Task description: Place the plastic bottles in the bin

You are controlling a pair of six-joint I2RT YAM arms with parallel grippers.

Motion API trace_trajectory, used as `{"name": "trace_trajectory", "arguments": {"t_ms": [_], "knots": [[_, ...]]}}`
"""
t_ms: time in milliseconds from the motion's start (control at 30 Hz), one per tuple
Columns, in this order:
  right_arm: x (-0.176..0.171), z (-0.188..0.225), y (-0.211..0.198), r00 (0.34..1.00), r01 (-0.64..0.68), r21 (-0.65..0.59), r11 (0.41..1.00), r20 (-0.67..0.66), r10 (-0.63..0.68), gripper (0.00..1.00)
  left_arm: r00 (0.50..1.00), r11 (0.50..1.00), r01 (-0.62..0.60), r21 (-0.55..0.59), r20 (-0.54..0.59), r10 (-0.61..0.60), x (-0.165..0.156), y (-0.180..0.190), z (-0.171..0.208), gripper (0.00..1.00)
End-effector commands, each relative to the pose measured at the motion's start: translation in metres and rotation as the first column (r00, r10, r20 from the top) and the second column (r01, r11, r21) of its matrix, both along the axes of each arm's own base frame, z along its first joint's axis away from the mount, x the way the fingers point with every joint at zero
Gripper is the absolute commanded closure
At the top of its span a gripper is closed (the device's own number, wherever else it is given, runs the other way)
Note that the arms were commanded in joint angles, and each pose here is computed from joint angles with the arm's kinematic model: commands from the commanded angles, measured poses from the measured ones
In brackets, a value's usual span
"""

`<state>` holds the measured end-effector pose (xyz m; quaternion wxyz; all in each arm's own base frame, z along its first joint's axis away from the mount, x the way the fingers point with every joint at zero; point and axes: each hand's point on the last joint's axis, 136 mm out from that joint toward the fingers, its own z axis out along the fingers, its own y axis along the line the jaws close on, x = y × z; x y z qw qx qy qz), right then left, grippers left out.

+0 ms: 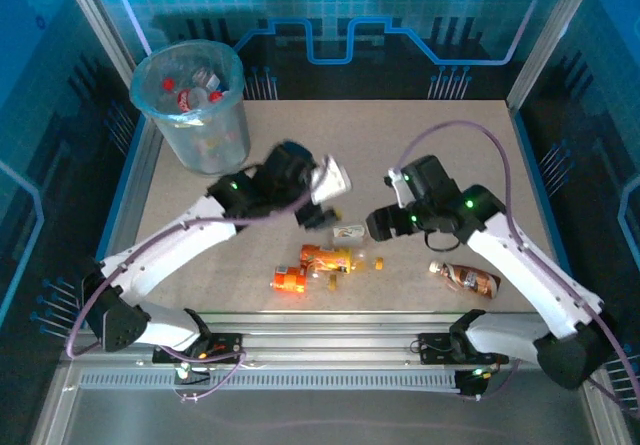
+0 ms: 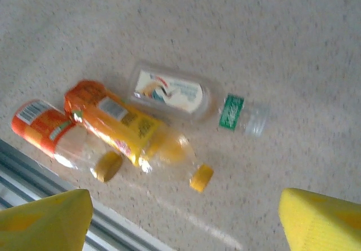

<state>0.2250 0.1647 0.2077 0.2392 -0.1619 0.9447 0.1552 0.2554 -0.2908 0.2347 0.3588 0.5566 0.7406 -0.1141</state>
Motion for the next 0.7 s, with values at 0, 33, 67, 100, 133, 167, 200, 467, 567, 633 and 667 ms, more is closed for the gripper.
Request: {"name": "trace_trajectory", "arguments": {"t_ms": [0, 33, 67, 100, 133, 167, 200, 467, 567, 633, 667], "knots": [[-0.012, 0.000, 0.003, 1.000, 0.011, 0.094, 0.995, 0.024, -0.014, 0.16, 0.970, 0.963, 0.244, 0.115, -0.045, -0.240, -0.071, 0.010, -0.029, 0.20], [-0.018, -0.005, 0.006, 1.000, -0.001, 0.113, 0.994, 0.014, -0.001, 0.17, 0.962, 0.955, 0.269, 0.126, -0.077, -0.261, -0.084, 0.013, -0.041, 0.20], [-0.023, -0.010, 0.009, 1.000, -0.011, 0.130, 0.991, -0.002, 0.012, 0.17, 0.958, 0.952, 0.278, 0.126, -0.110, -0.265, -0.094, 0.015, -0.050, 0.20], [-0.027, -0.016, 0.012, 0.999, -0.020, 0.136, 0.990, -0.022, 0.023, 0.18, 0.957, 0.954, 0.273, 0.125, -0.135, -0.256, -0.098, 0.018, -0.057, 0.21], [-0.031, -0.022, 0.016, 0.998, -0.032, 0.139, 0.990, -0.043, 0.038, 0.18, 0.958, 0.957, 0.261, 0.125, -0.160, -0.240, -0.102, 0.021, -0.065, 0.21], [-0.034, -0.028, 0.019, 0.997, -0.042, 0.133, 0.990, -0.065, 0.051, 0.18, 0.960, 0.960, 0.247, 0.131, -0.171, -0.223, -0.103, 0.024, -0.073, 0.22], [-0.037, -0.035, 0.022, 0.995, -0.052, 0.122, 0.991, -0.084, 0.062, 0.18, 0.961, 0.961, 0.238, 0.142, -0.179, -0.212, -0.103, 0.027, -0.080, 0.22], [-0.053, -0.076, 0.036, 0.978, -0.105, 0.066, 0.992, -0.172, 0.115, 0.17, 0.965, 0.948, 0.190, 0.257, -0.227, -0.131, -0.099, 0.041, -0.132, 0.22], [-0.054, -0.083, 0.035, 0.978, -0.101, 0.063, 0.993, -0.179, 0.111, 0.17, 0.964, 0.940, 0.185, 0.285, -0.240, -0.117, -0.097, 0.043, -0.145, 0.22], [-0.054, -0.085, 0.035, 0.977, -0.100, 0.064, 0.993, -0.180, 0.110, 0.16, 0.965, 0.934, 0.178, 0.309, -0.238, -0.105, -0.095, 0.045, -0.154, 0.22], [-0.053, -0.084, 0.036, 0.978, -0.100, 0.067, 0.993, -0.176, 0.110, 0.16, 0.965, 0.928, 0.179, 0.327, -0.242, -0.101, -0.094, 0.047, -0.159, 0.22]]}}
